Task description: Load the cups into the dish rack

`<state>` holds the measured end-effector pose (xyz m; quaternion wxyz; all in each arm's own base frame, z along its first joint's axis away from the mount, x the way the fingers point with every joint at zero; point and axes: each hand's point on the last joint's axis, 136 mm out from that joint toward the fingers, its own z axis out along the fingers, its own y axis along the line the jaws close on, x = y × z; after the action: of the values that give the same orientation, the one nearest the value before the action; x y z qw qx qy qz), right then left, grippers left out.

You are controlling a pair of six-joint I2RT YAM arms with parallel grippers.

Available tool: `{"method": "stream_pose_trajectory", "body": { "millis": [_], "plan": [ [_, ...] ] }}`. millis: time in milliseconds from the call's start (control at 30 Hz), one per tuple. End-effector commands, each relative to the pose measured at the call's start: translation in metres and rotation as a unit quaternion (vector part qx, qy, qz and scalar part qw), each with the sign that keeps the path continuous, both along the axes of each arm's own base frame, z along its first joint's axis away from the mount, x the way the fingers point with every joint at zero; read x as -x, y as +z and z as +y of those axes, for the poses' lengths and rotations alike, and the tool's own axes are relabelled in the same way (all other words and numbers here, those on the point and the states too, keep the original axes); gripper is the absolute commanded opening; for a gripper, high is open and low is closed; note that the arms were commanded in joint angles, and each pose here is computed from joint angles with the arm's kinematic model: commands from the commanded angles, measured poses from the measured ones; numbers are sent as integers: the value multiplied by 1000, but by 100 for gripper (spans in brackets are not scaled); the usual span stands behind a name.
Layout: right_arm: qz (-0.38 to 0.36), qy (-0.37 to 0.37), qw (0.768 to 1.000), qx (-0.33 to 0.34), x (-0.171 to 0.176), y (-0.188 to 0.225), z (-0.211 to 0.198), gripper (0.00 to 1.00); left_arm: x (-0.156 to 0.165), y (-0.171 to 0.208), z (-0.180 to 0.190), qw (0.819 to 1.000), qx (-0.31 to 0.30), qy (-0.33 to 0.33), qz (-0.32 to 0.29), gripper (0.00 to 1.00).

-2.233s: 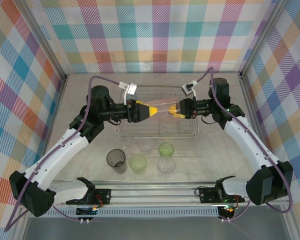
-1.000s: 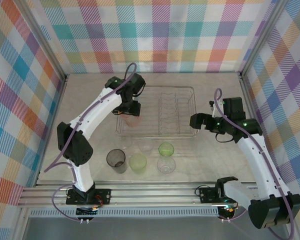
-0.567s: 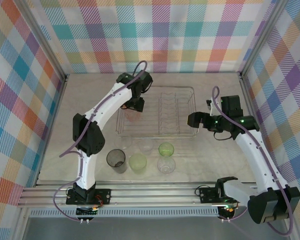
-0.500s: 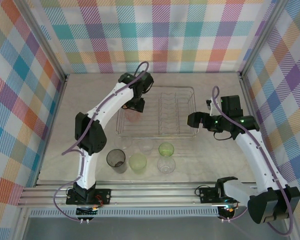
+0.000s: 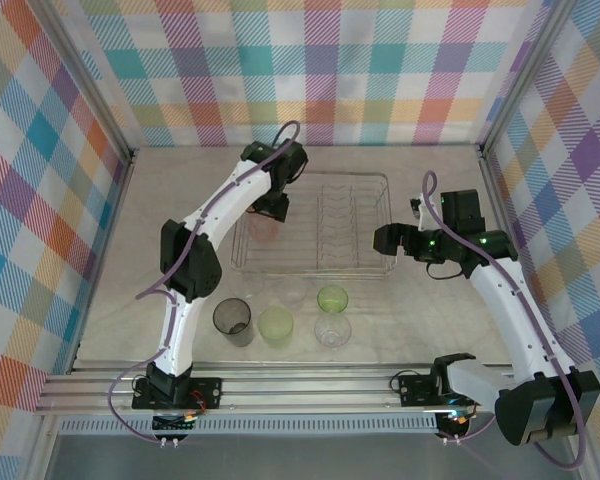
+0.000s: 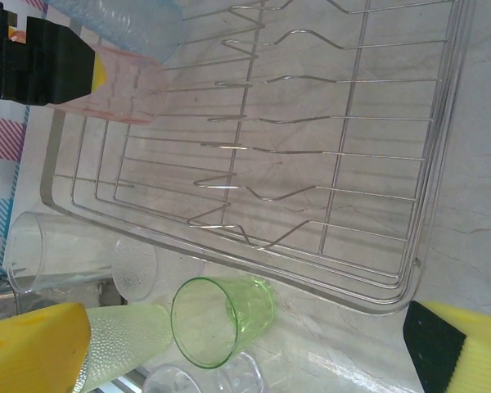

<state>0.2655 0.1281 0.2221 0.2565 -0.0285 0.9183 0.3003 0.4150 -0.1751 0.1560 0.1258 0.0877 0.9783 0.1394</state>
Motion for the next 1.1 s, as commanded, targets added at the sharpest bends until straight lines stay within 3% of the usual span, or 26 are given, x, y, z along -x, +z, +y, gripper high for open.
{"method": "stream_pose_trajectory", "body": {
  "millis": [0, 233, 300, 367, 500, 667, 1067],
  "plan": [
    [-3, 15, 1000, -8, 1, -3, 3, 99, -11, 5, 17, 1000, -22, 9, -11, 0],
    [7, 21, 1000, -15, 5, -5, 5, 99, -17, -2, 25, 1000, -20, 20, -12, 1],
    [10, 24, 999, -18, 6, -5, 6, 99, -18, -5, 24, 1000, -17, 21, -12, 11],
    [13, 27, 999, -21, 8, -5, 7, 99, -19, -7, 25, 999, -19, 23, -13, 33],
    [25, 35, 999, -30, 13, -4, 10, 99, -18, -12, 27, 1000, -16, 25, -10, 59],
    [35, 34, 998, -37, 21, -2, 11, 99, -17, -18, 30, 999, -16, 28, -4, 67],
    [59, 43, 995, -68, 41, 6, 18, 100, -17, -12, 39, 999, -7, 43, -21, 100]
  ]
}}
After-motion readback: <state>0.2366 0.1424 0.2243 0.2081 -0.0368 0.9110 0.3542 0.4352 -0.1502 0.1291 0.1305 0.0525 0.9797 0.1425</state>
